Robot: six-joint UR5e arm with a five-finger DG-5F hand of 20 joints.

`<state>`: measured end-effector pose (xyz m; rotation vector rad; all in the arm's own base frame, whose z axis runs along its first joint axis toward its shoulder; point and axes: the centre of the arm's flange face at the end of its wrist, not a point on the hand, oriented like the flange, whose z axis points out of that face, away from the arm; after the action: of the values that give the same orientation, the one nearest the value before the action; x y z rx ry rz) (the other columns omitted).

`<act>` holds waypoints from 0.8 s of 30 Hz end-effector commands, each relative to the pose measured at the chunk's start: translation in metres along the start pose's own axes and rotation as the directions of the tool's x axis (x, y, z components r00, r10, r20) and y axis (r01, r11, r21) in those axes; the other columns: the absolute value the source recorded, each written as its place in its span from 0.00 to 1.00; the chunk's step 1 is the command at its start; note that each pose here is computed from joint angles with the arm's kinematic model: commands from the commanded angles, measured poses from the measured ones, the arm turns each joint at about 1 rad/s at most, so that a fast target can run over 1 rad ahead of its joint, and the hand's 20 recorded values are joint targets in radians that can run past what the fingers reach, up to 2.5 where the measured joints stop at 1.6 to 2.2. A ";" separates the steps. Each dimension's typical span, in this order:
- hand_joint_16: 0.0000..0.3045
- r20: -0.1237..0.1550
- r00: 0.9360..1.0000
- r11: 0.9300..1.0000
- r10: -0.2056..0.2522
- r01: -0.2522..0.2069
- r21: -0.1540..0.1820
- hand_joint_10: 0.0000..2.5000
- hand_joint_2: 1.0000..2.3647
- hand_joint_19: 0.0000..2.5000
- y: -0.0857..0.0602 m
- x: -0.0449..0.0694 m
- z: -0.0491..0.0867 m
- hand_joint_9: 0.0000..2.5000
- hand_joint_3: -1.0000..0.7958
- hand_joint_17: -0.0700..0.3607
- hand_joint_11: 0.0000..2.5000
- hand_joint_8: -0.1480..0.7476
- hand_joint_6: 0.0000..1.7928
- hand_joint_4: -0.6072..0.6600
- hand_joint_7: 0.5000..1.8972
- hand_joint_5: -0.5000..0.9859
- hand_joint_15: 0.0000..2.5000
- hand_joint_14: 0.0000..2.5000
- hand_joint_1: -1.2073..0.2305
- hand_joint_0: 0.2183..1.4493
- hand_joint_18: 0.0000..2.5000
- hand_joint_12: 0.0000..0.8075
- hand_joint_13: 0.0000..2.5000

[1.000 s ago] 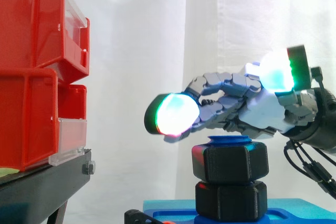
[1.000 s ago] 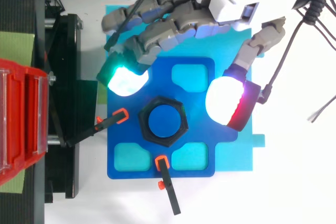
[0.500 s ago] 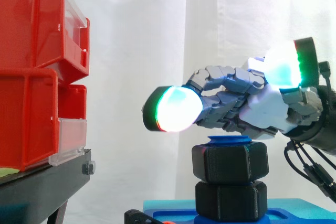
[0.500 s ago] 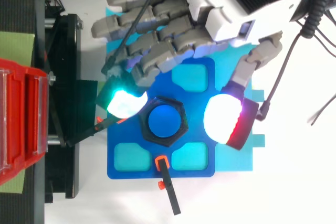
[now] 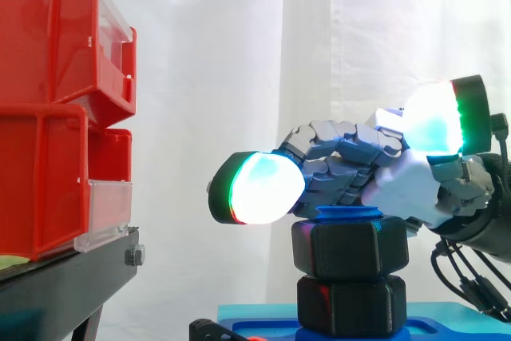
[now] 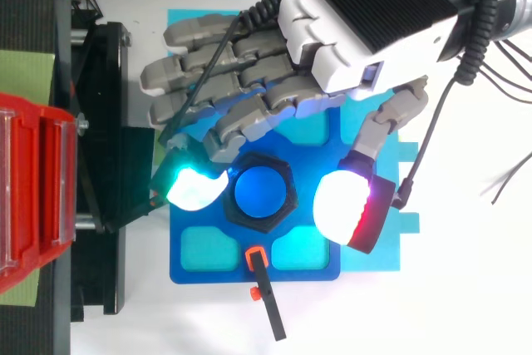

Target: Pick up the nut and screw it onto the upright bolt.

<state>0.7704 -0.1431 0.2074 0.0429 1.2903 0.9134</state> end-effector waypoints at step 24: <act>0.18 0.001 1.000 1.000 0.002 -0.002 0.009 0.00 0.00 0.00 -0.006 -0.003 -0.006 0.09 0.28 0.45 0.00 0.43 0.28 0.60 0.17 0.19 0.00 0.00 0.77 0.16 0.00 0.45 0.05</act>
<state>0.7690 -0.1507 0.2051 0.0529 1.2936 0.9117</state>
